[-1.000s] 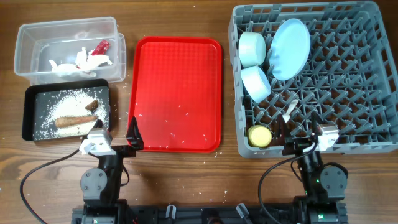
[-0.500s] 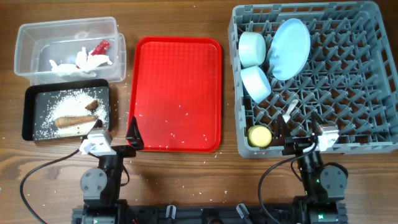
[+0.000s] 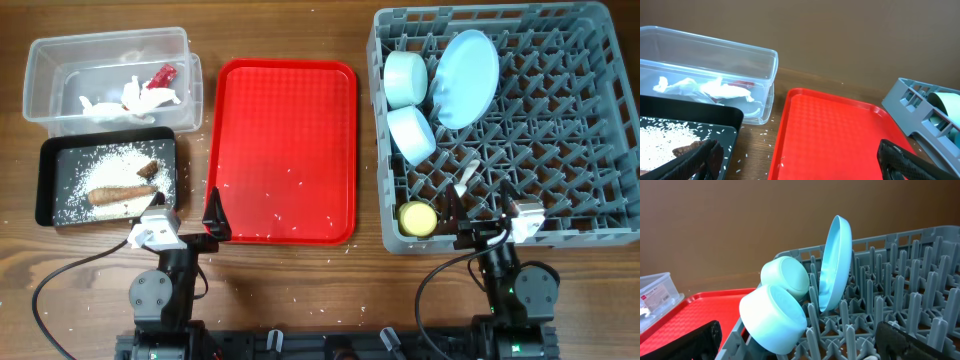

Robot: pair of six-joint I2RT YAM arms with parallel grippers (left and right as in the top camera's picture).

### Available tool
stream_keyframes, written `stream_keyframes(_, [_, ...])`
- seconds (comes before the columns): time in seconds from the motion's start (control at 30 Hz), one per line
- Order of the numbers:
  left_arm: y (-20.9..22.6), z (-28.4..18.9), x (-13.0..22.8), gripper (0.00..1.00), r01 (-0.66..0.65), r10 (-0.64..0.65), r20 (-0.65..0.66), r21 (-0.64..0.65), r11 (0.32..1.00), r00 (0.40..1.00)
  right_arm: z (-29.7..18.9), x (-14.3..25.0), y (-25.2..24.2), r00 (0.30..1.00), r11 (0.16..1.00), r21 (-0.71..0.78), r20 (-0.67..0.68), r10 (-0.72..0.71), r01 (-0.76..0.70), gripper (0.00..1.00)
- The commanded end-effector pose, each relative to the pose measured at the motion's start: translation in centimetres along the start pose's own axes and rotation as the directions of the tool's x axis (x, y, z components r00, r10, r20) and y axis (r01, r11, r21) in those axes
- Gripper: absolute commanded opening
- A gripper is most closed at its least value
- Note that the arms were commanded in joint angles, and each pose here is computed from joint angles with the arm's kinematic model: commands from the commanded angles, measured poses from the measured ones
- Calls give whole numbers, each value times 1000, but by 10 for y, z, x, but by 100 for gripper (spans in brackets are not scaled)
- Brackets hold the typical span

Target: Sort waste into correct bins and load items into the dishwasher rack

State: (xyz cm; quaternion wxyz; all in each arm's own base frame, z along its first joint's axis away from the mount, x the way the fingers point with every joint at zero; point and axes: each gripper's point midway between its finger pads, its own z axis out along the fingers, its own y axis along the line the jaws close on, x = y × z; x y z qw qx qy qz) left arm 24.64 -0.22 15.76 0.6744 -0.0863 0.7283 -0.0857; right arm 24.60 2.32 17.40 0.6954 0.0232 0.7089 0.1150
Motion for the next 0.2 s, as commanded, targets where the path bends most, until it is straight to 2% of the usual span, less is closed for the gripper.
stream_keyframes(0.0, [-1, 0, 1, 100, -12, 12, 0, 11, 1000, 1000, 0, -2, -4, 1000, 1000, 20, 12, -12, 11, 100])
stream_keyframes(0.17, [-1, 0, 1, 100, -12, 12, 0, 11, 1000, 1000, 0, -2, -4, 1000, 1000, 20, 12, -12, 12, 100])
